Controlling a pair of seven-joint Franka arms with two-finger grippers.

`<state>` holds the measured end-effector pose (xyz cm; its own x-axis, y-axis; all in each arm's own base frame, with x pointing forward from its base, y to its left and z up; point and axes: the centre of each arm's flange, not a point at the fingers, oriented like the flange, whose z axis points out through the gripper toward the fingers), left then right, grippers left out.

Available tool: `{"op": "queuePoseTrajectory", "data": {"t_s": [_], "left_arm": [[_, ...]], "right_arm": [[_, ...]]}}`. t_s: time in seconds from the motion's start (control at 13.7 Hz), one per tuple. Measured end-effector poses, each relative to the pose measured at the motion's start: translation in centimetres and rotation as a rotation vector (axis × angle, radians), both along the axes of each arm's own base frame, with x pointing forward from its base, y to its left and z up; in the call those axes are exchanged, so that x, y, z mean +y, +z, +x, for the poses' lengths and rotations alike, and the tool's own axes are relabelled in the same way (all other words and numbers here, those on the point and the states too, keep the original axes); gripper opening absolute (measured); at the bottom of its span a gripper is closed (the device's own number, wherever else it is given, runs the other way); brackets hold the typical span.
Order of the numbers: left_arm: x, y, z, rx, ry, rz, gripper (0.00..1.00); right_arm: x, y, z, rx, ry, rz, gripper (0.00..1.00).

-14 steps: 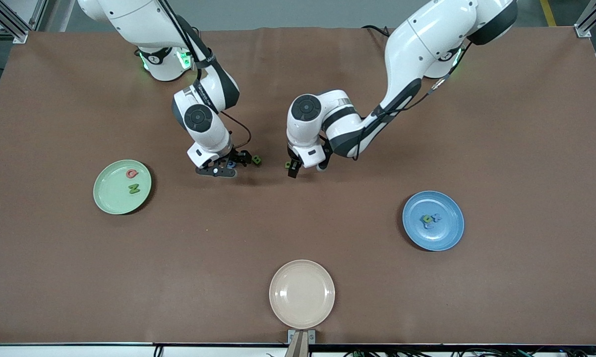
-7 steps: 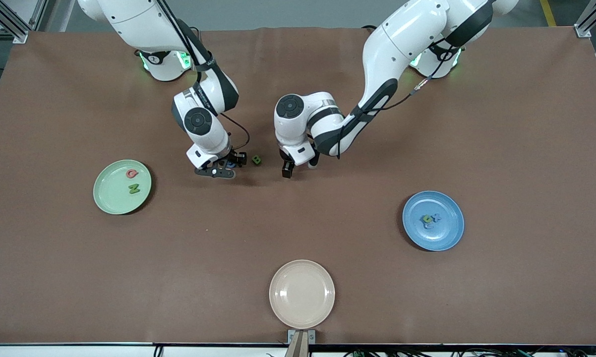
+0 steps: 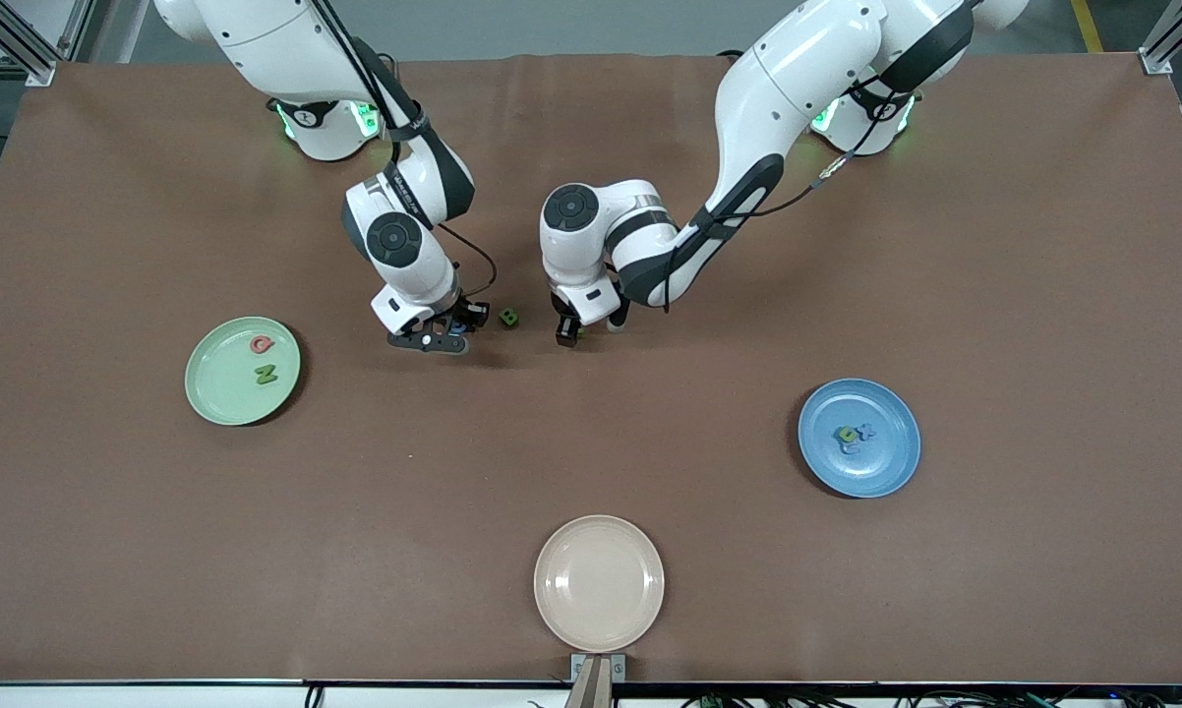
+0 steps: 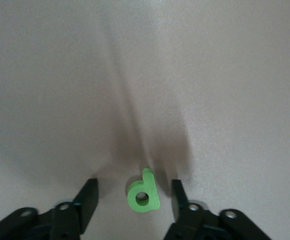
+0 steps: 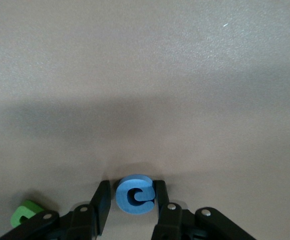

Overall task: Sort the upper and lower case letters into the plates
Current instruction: 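Place the d on the blue plate while the right gripper places the c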

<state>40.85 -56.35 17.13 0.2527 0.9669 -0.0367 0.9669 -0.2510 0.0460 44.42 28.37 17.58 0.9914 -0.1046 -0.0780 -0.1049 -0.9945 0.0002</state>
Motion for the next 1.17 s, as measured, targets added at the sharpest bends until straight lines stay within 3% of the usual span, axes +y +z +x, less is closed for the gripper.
{"op": "queuePoseTrajectory", "data": {"t_s": [0.07, 0.22, 0.37, 0.58, 0.73, 0.95, 1.17], "left_arm": [[-0.1, 0.1, 0.0, 0.000, -0.001, -0.001, 0.56], [-0.1, 0.1, -0.1, 0.000, -0.002, 0.000, 0.50], [-0.2, 0.5, 0.0, -0.004, -0.007, -0.001, 0.28], [0.5, 0.9, 1.9, -0.030, -0.044, 0.002, 0.28], [1.3, 2.1, 4.4, -0.048, -0.084, 0.013, 0.28], [4.4, 4.9, 9.7, -0.069, -0.171, 0.053, 0.28], [8.8, 7.9, 14.3, -0.089, -0.280, 0.085, 0.28]], "right_arm": [[0.1, 0.1, 0.0, -0.003, 0.001, 0.003, 0.37], [0.1, 0.1, 0.0, -0.003, 0.001, 0.003, 0.34], [0.1, 0.1, 0.0, 0.005, 0.000, -0.002, 0.34], [-1.4, 1.8, 1.0, 0.091, -0.024, -0.054, 0.34], [-4.7, 6.0, 3.6, 0.123, -0.019, -0.066, 0.34], [-15.3, 12.2, 7.4, 0.113, 0.045, -0.022, 0.34], [-25.9, 13.3, 8.4, 0.101, 0.101, 0.010, 0.34]]}}
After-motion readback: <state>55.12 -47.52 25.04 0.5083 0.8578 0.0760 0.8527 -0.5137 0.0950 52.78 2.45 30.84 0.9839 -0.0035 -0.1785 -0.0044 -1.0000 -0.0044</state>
